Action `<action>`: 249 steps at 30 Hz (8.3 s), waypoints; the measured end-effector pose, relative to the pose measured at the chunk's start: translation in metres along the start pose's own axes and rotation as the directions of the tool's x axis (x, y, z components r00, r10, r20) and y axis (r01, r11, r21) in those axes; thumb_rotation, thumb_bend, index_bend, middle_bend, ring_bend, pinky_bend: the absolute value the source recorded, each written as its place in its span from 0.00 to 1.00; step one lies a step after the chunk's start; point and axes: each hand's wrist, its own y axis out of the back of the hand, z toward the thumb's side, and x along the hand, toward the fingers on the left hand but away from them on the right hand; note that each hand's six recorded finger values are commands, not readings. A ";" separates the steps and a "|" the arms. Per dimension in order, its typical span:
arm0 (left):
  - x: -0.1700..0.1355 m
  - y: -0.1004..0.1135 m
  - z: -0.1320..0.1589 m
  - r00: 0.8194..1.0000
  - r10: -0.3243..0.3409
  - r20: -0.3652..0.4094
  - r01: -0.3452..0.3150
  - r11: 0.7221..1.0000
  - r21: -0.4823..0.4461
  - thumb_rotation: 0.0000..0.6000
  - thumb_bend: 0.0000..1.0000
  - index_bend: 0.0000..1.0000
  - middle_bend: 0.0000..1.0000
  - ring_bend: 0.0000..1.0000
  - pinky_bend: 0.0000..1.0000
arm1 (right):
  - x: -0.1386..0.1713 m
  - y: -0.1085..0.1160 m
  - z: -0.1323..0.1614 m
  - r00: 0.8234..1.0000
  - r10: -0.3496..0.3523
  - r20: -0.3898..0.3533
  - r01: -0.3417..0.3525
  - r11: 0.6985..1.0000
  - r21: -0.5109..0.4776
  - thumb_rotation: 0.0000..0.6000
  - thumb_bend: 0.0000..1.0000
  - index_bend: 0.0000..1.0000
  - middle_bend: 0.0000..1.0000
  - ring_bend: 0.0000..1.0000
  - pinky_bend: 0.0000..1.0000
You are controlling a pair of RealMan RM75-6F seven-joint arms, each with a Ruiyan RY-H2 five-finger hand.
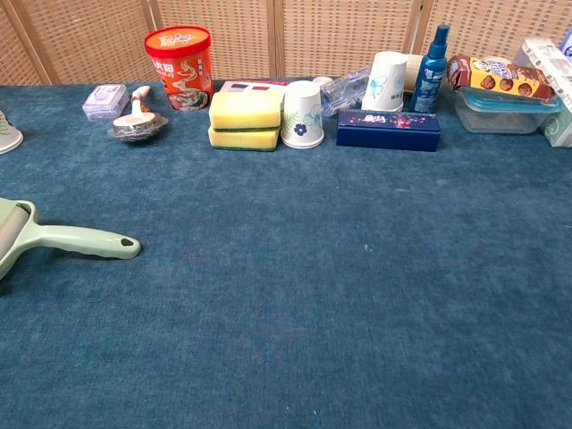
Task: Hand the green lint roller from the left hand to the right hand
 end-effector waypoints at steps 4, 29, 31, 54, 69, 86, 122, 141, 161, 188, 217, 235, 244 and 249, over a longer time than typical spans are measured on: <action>0.001 -0.002 0.000 1.000 -0.006 0.002 0.006 1.000 0.002 1.00 0.00 0.00 0.00 0.00 0.09 | 0.000 -0.001 0.000 1.000 0.004 0.002 -0.004 1.000 0.002 1.00 0.00 0.00 0.00 0.00 0.00; 0.031 -0.065 0.010 0.963 -0.254 0.086 0.254 0.967 0.013 1.00 0.00 0.00 0.00 0.00 0.06 | -0.001 0.001 -0.006 0.999 0.015 0.029 -0.014 0.999 -0.029 1.00 0.00 0.00 0.00 0.00 0.00; 0.034 -0.069 0.015 0.961 -0.257 0.100 0.258 0.966 0.001 1.00 0.00 0.00 0.00 0.00 0.06 | -0.001 0.001 -0.006 0.999 0.016 0.032 -0.015 0.999 -0.030 1.00 0.00 0.00 0.00 0.00 0.00; 0.058 -0.081 0.041 0.956 -0.257 0.143 0.268 0.961 -0.062 1.00 0.00 0.00 0.01 0.01 0.20 | 0.000 0.002 -0.006 0.999 0.020 0.031 -0.019 0.999 -0.034 1.00 0.00 0.00 0.00 0.00 0.00; 0.061 -0.086 0.042 0.959 -0.268 0.094 0.274 0.961 -0.050 1.00 0.00 0.12 0.33 0.32 0.44 | 0.000 0.003 -0.008 0.999 0.022 0.034 -0.021 0.999 -0.046 1.00 0.00 0.00 0.00 0.00 0.00; 0.056 -0.043 0.052 0.967 -0.155 0.204 0.189 0.970 -0.154 1.00 0.00 0.13 0.34 0.33 0.44 | 0.000 -0.002 -0.006 0.999 0.041 0.031 -0.040 0.998 -0.038 1.00 0.00 0.00 0.00 0.00 0.00; 0.111 -0.013 0.260 0.852 -0.160 0.498 0.263 0.954 -0.145 1.00 0.00 0.13 0.34 0.32 0.44 | -0.026 -0.029 0.115 0.941 0.284 -0.181 -0.308 0.944 -0.121 1.00 0.00 0.00 0.00 0.00 0.00; 0.117 -0.010 0.351 0.831 -0.113 0.544 0.241 0.955 -0.170 1.00 0.00 0.14 0.34 0.32 0.44 | -0.028 -0.043 0.159 0.906 0.359 -0.226 -0.397 0.905 -0.155 1.00 0.00 0.00 0.00 0.00 0.00; 0.113 -0.021 0.382 0.843 -0.077 0.532 0.198 0.965 -0.173 1.00 0.00 0.14 0.34 0.32 0.44 | -0.036 -0.050 0.191 0.889 0.438 -0.131 -0.456 0.873 -0.172 1.00 0.00 0.00 0.00 0.00 0.00; 0.108 -0.020 0.395 0.848 -0.059 0.527 0.200 0.956 -0.214 1.00 0.00 0.14 0.34 0.32 0.44 | -0.041 -0.056 0.228 0.861 0.490 -0.138 -0.508 0.842 -0.183 1.00 0.32 0.01 0.20 0.16 0.22; 0.104 -0.017 0.387 0.843 -0.082 0.532 0.237 0.944 -0.230 1.00 0.00 0.05 0.10 0.15 0.44 | -0.039 -0.060 0.226 0.856 0.474 -0.206 -0.511 0.837 -0.196 1.00 0.95 0.52 0.67 0.55 0.73; 0.107 0.002 0.362 0.852 -0.078 0.518 0.224 0.948 -0.226 1.00 0.00 0.02 0.00 0.07 0.42 | -0.038 -0.059 0.222 0.862 0.464 -0.204 -0.502 0.839 -0.212 1.00 0.95 0.52 0.67 0.55 0.73; 0.117 0.031 0.293 0.902 -0.015 0.432 0.120 0.969 -0.215 1.00 0.00 0.02 0.00 0.06 0.39 | -0.039 -0.055 0.215 0.869 0.452 -0.203 -0.491 0.838 -0.237 1.00 0.95 0.53 0.67 0.55 0.73; 0.117 0.050 0.231 0.928 0.030 0.371 0.051 0.977 -0.208 1.00 0.00 0.02 0.00 0.04 0.34 | -0.040 -0.049 0.211 0.875 0.435 -0.212 -0.479 0.841 -0.251 1.00 0.95 0.53 0.67 0.55 0.73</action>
